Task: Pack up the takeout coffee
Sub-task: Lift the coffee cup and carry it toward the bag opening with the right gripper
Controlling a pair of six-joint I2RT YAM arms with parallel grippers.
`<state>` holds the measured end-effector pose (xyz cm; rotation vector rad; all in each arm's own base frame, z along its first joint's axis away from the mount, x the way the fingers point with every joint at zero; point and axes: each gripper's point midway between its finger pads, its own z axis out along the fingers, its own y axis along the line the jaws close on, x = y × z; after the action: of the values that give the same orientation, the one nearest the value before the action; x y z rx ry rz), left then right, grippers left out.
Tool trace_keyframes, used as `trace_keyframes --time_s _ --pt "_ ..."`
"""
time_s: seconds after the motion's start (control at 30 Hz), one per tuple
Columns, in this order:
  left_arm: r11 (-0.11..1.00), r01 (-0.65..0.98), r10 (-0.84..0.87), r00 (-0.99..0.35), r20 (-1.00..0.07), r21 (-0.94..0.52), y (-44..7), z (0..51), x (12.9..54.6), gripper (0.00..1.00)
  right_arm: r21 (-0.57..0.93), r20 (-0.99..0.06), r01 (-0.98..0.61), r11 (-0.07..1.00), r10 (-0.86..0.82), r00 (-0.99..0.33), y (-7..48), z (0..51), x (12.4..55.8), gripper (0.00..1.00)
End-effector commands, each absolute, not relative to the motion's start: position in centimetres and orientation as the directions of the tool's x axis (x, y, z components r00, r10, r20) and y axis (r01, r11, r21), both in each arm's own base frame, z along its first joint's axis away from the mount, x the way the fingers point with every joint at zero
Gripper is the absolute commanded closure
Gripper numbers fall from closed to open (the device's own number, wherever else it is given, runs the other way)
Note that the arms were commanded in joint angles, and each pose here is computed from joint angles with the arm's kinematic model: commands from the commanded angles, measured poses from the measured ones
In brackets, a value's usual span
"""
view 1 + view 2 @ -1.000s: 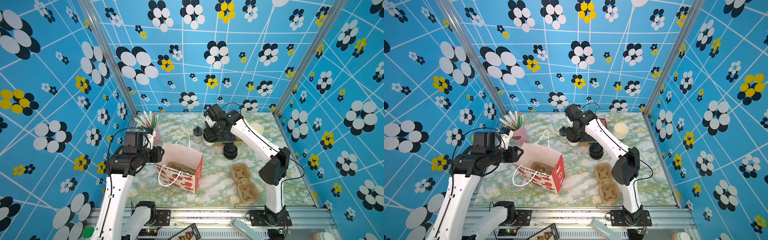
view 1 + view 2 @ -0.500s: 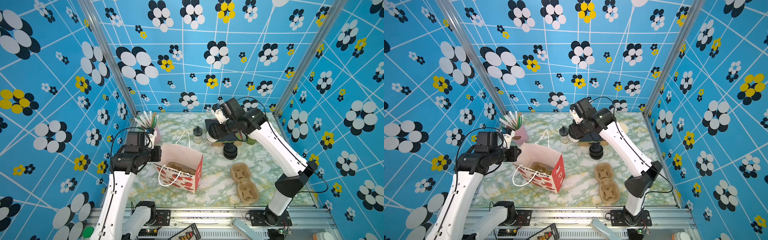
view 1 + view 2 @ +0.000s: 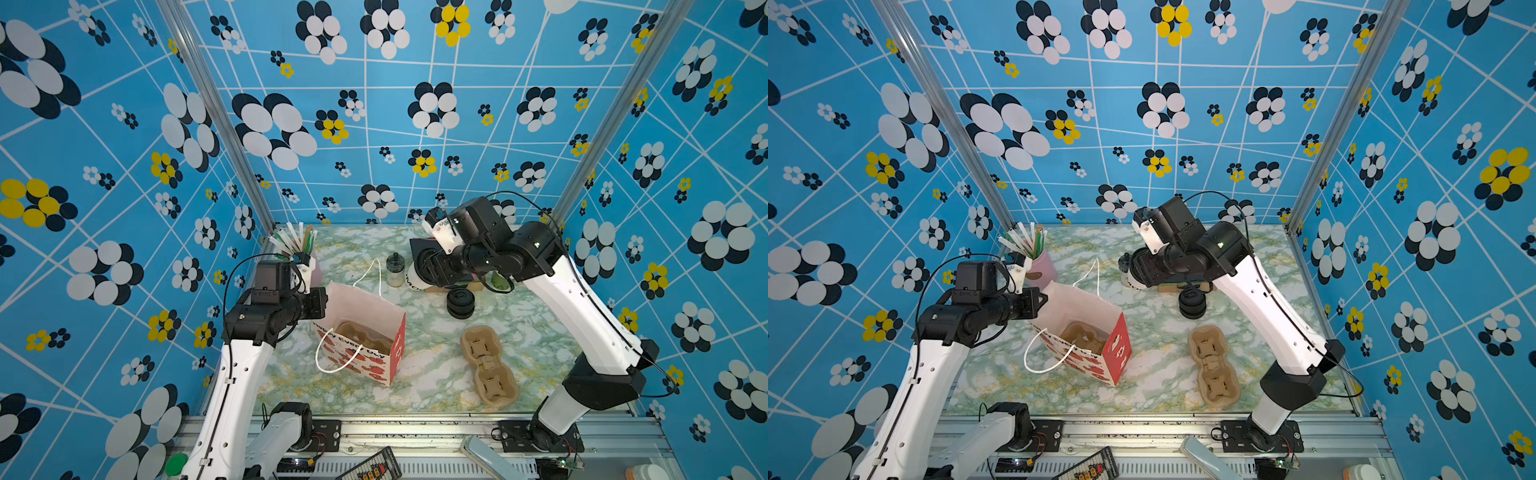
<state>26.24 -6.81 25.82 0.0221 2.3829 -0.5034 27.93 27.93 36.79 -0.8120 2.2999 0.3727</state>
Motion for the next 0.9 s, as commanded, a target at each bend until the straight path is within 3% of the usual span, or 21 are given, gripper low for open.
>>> trace_keyframes --time_s 0.0,0.87 --pt "0.903 0.153 -0.158 -0.751 -0.641 -0.401 -7.3 26.1 26.8 1.0 0.053 -0.688 -0.669 0.741 -0.459 -0.563 27.5 38.5 26.2 0.34" --pt "0.865 0.131 -0.232 -0.751 -0.618 -0.484 -8.3 26.0 29.0 1.0 0.115 -0.758 -0.786 0.607 -0.459 -0.464 31.3 42.4 21.0 0.34"
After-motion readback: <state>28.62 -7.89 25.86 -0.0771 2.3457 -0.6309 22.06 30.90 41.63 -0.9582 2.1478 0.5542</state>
